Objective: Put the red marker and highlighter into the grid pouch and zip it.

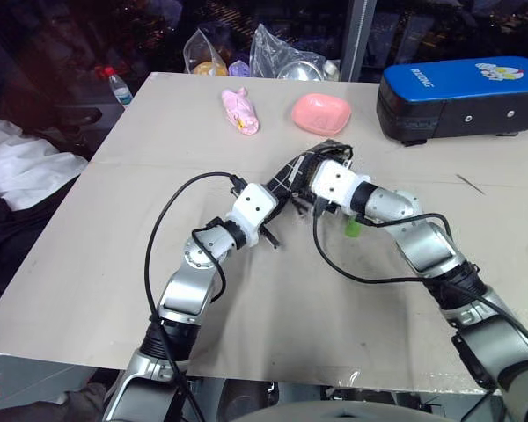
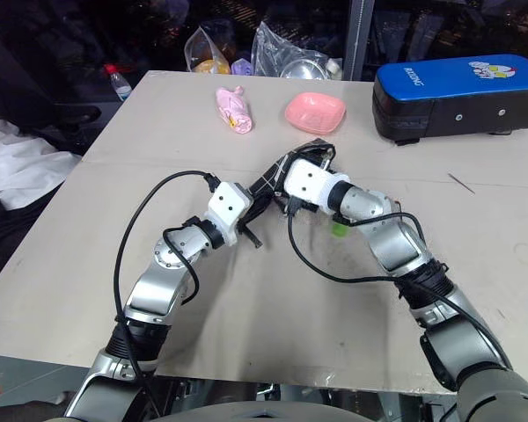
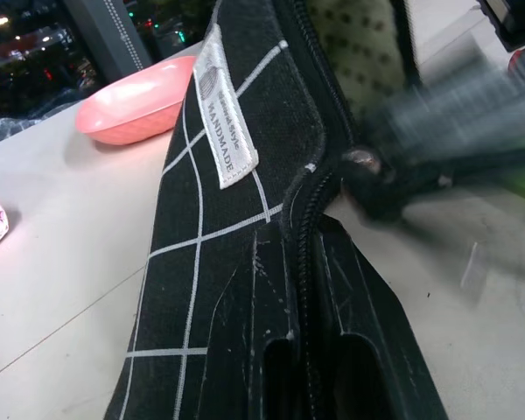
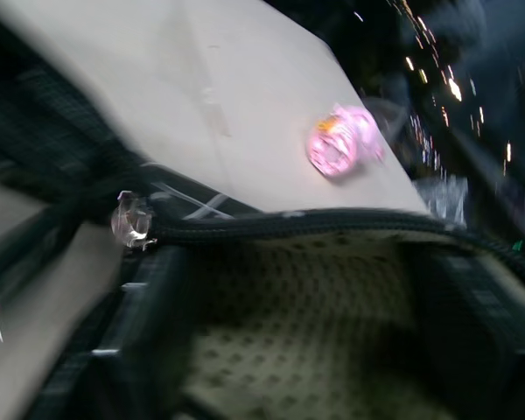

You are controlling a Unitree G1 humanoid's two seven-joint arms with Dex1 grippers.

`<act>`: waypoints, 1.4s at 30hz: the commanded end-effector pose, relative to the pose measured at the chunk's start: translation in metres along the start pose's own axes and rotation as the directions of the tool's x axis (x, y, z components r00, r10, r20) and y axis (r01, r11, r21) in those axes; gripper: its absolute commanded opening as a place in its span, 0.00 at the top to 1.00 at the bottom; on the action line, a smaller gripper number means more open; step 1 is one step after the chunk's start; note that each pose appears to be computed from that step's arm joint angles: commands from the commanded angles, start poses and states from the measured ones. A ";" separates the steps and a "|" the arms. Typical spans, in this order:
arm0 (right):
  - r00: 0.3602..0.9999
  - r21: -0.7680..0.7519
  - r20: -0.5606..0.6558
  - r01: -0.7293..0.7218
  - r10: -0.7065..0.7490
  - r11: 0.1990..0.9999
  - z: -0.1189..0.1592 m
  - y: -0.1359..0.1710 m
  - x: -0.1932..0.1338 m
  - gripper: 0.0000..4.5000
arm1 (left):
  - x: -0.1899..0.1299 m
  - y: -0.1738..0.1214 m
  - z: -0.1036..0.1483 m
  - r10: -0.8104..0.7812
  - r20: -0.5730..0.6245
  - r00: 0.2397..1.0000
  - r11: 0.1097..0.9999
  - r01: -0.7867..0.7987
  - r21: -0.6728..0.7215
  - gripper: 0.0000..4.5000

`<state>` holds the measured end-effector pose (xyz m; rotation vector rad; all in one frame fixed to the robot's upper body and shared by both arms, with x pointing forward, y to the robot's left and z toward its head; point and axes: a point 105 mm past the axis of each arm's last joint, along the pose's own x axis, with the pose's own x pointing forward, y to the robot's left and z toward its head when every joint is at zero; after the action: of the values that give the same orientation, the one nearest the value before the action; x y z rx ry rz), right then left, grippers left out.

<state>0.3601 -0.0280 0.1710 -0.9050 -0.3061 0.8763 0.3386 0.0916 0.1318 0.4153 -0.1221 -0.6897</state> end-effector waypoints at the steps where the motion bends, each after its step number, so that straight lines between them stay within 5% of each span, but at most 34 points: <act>1: 0.999 -0.106 0.006 -0.050 0.051 0.993 -0.001 0.006 0.000 0.01 | 0.000 0.006 0.018 0.028 0.061 0.998 0.999 -0.030 0.018 1.00; 6: 1.000 -0.097 0.020 -0.005 0.007 0.995 -0.002 0.000 -0.006 0.01 | -0.001 0.010 0.017 0.045 0.059 0.997 0.999 -0.045 0.006 1.00; 16: 0.969 0.393 0.023 0.219 -0.247 0.893 0.003 -0.038 -0.060 0.01 | -0.003 0.020 0.016 0.079 0.048 0.996 0.997 -0.079 -0.010 1.00; 21: 0.945 0.560 -0.157 0.324 -0.286 0.762 -0.030 -0.025 -0.100 0.01 | -0.002 0.020 0.015 0.079 0.049 0.996 0.997 -0.078 -0.019 1.00; 33: 0.764 0.541 -0.604 0.601 -0.225 0.588 -0.101 0.027 -0.160 0.01 | 0.000 0.019 0.015 0.070 0.049 0.996 0.997 -0.069 -0.023 1.00; 36: 0.709 0.546 -0.679 0.662 -0.193 0.514 -0.109 0.042 -0.167 0.28 | 0.000 0.021 0.015 0.072 0.050 0.996 0.997 -0.071 -0.020 1.00; 38: 0.686 0.550 -0.703 0.690 -0.185 0.470 -0.112 0.045 -0.171 0.37 | 0.000 0.021 0.015 0.072 0.049 0.996 0.997 -0.071 -0.019 1.00; 42: 0.665 0.549 -0.724 0.717 -0.185 0.429 -0.113 0.042 -0.175 0.76 | 0.001 0.021 0.014 0.069 0.046 0.997 0.998 -0.068 -0.017 1.00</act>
<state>0.2940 -0.1964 0.0843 -0.1122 0.3796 0.1501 0.3479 0.1011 0.1412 0.3816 -0.1257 -0.6323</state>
